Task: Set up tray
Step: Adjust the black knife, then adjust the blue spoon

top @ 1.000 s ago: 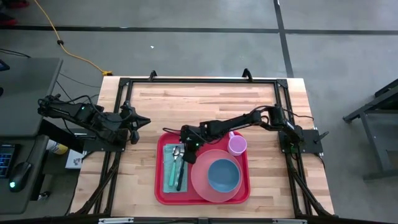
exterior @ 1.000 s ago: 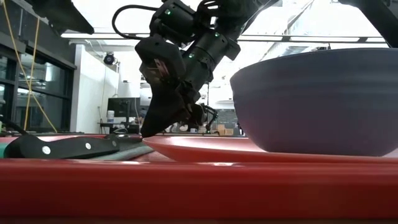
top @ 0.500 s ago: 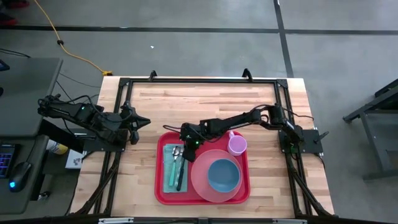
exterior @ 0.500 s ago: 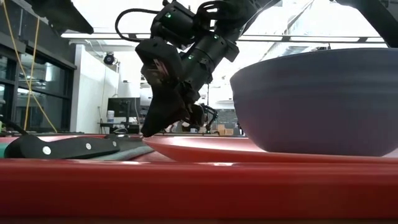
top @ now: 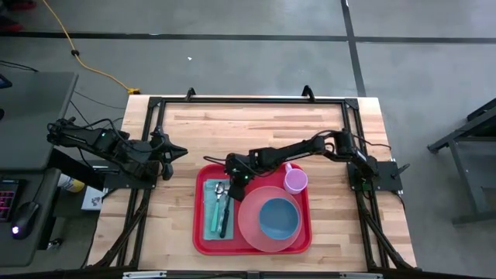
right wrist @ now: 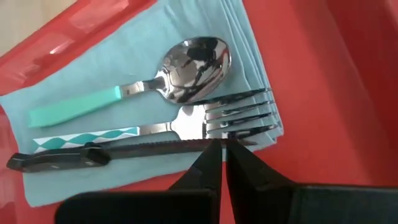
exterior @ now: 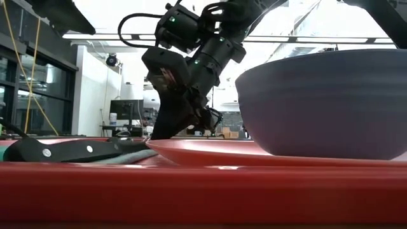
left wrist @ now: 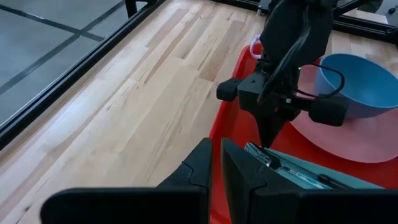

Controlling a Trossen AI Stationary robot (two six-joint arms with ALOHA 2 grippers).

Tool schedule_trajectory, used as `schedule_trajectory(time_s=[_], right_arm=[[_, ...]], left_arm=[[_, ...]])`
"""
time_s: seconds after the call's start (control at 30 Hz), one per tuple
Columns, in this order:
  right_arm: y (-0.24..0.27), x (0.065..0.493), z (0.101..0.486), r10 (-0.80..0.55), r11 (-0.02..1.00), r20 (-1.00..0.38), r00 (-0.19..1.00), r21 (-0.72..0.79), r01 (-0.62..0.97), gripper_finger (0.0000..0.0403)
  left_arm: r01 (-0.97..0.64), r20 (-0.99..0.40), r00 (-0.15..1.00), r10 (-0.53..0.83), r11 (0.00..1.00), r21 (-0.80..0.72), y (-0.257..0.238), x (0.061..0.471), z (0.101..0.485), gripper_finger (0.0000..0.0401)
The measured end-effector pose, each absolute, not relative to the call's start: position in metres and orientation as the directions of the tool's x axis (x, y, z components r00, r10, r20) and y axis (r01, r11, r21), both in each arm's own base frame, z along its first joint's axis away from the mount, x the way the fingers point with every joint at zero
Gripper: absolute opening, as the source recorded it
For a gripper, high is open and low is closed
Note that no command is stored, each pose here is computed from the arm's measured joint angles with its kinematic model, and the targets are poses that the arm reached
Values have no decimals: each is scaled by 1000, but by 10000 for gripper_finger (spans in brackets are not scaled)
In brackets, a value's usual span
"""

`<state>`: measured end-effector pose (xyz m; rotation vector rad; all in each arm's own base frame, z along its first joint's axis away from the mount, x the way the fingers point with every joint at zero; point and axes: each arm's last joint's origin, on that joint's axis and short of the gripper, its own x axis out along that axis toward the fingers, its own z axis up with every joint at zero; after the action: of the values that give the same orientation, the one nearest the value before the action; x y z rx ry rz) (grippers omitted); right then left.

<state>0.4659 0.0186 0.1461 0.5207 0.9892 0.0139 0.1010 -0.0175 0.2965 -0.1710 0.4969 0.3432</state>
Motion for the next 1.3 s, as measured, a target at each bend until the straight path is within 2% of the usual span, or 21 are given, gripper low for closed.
schedule_trajectory(time_s=[0.37, 0.83, 1.3], right_arm=[[19, 471, 132, 279, 857, -782, 558, 465, 222, 0], [17, 483, 164, 289, 870, -745, 601, 466, 159, 0], [8, 481, 162, 264, 874, -770, 580, 446, 194, 0]], left_arm=[[-353, -497, 825, 269, 932, -81, -18, 101, 296, 60], [-344, -500, 826, 260, 935, -82, -18, 101, 296, 60], [-343, -500, 826, 258, 936, -83, -18, 101, 296, 60]])
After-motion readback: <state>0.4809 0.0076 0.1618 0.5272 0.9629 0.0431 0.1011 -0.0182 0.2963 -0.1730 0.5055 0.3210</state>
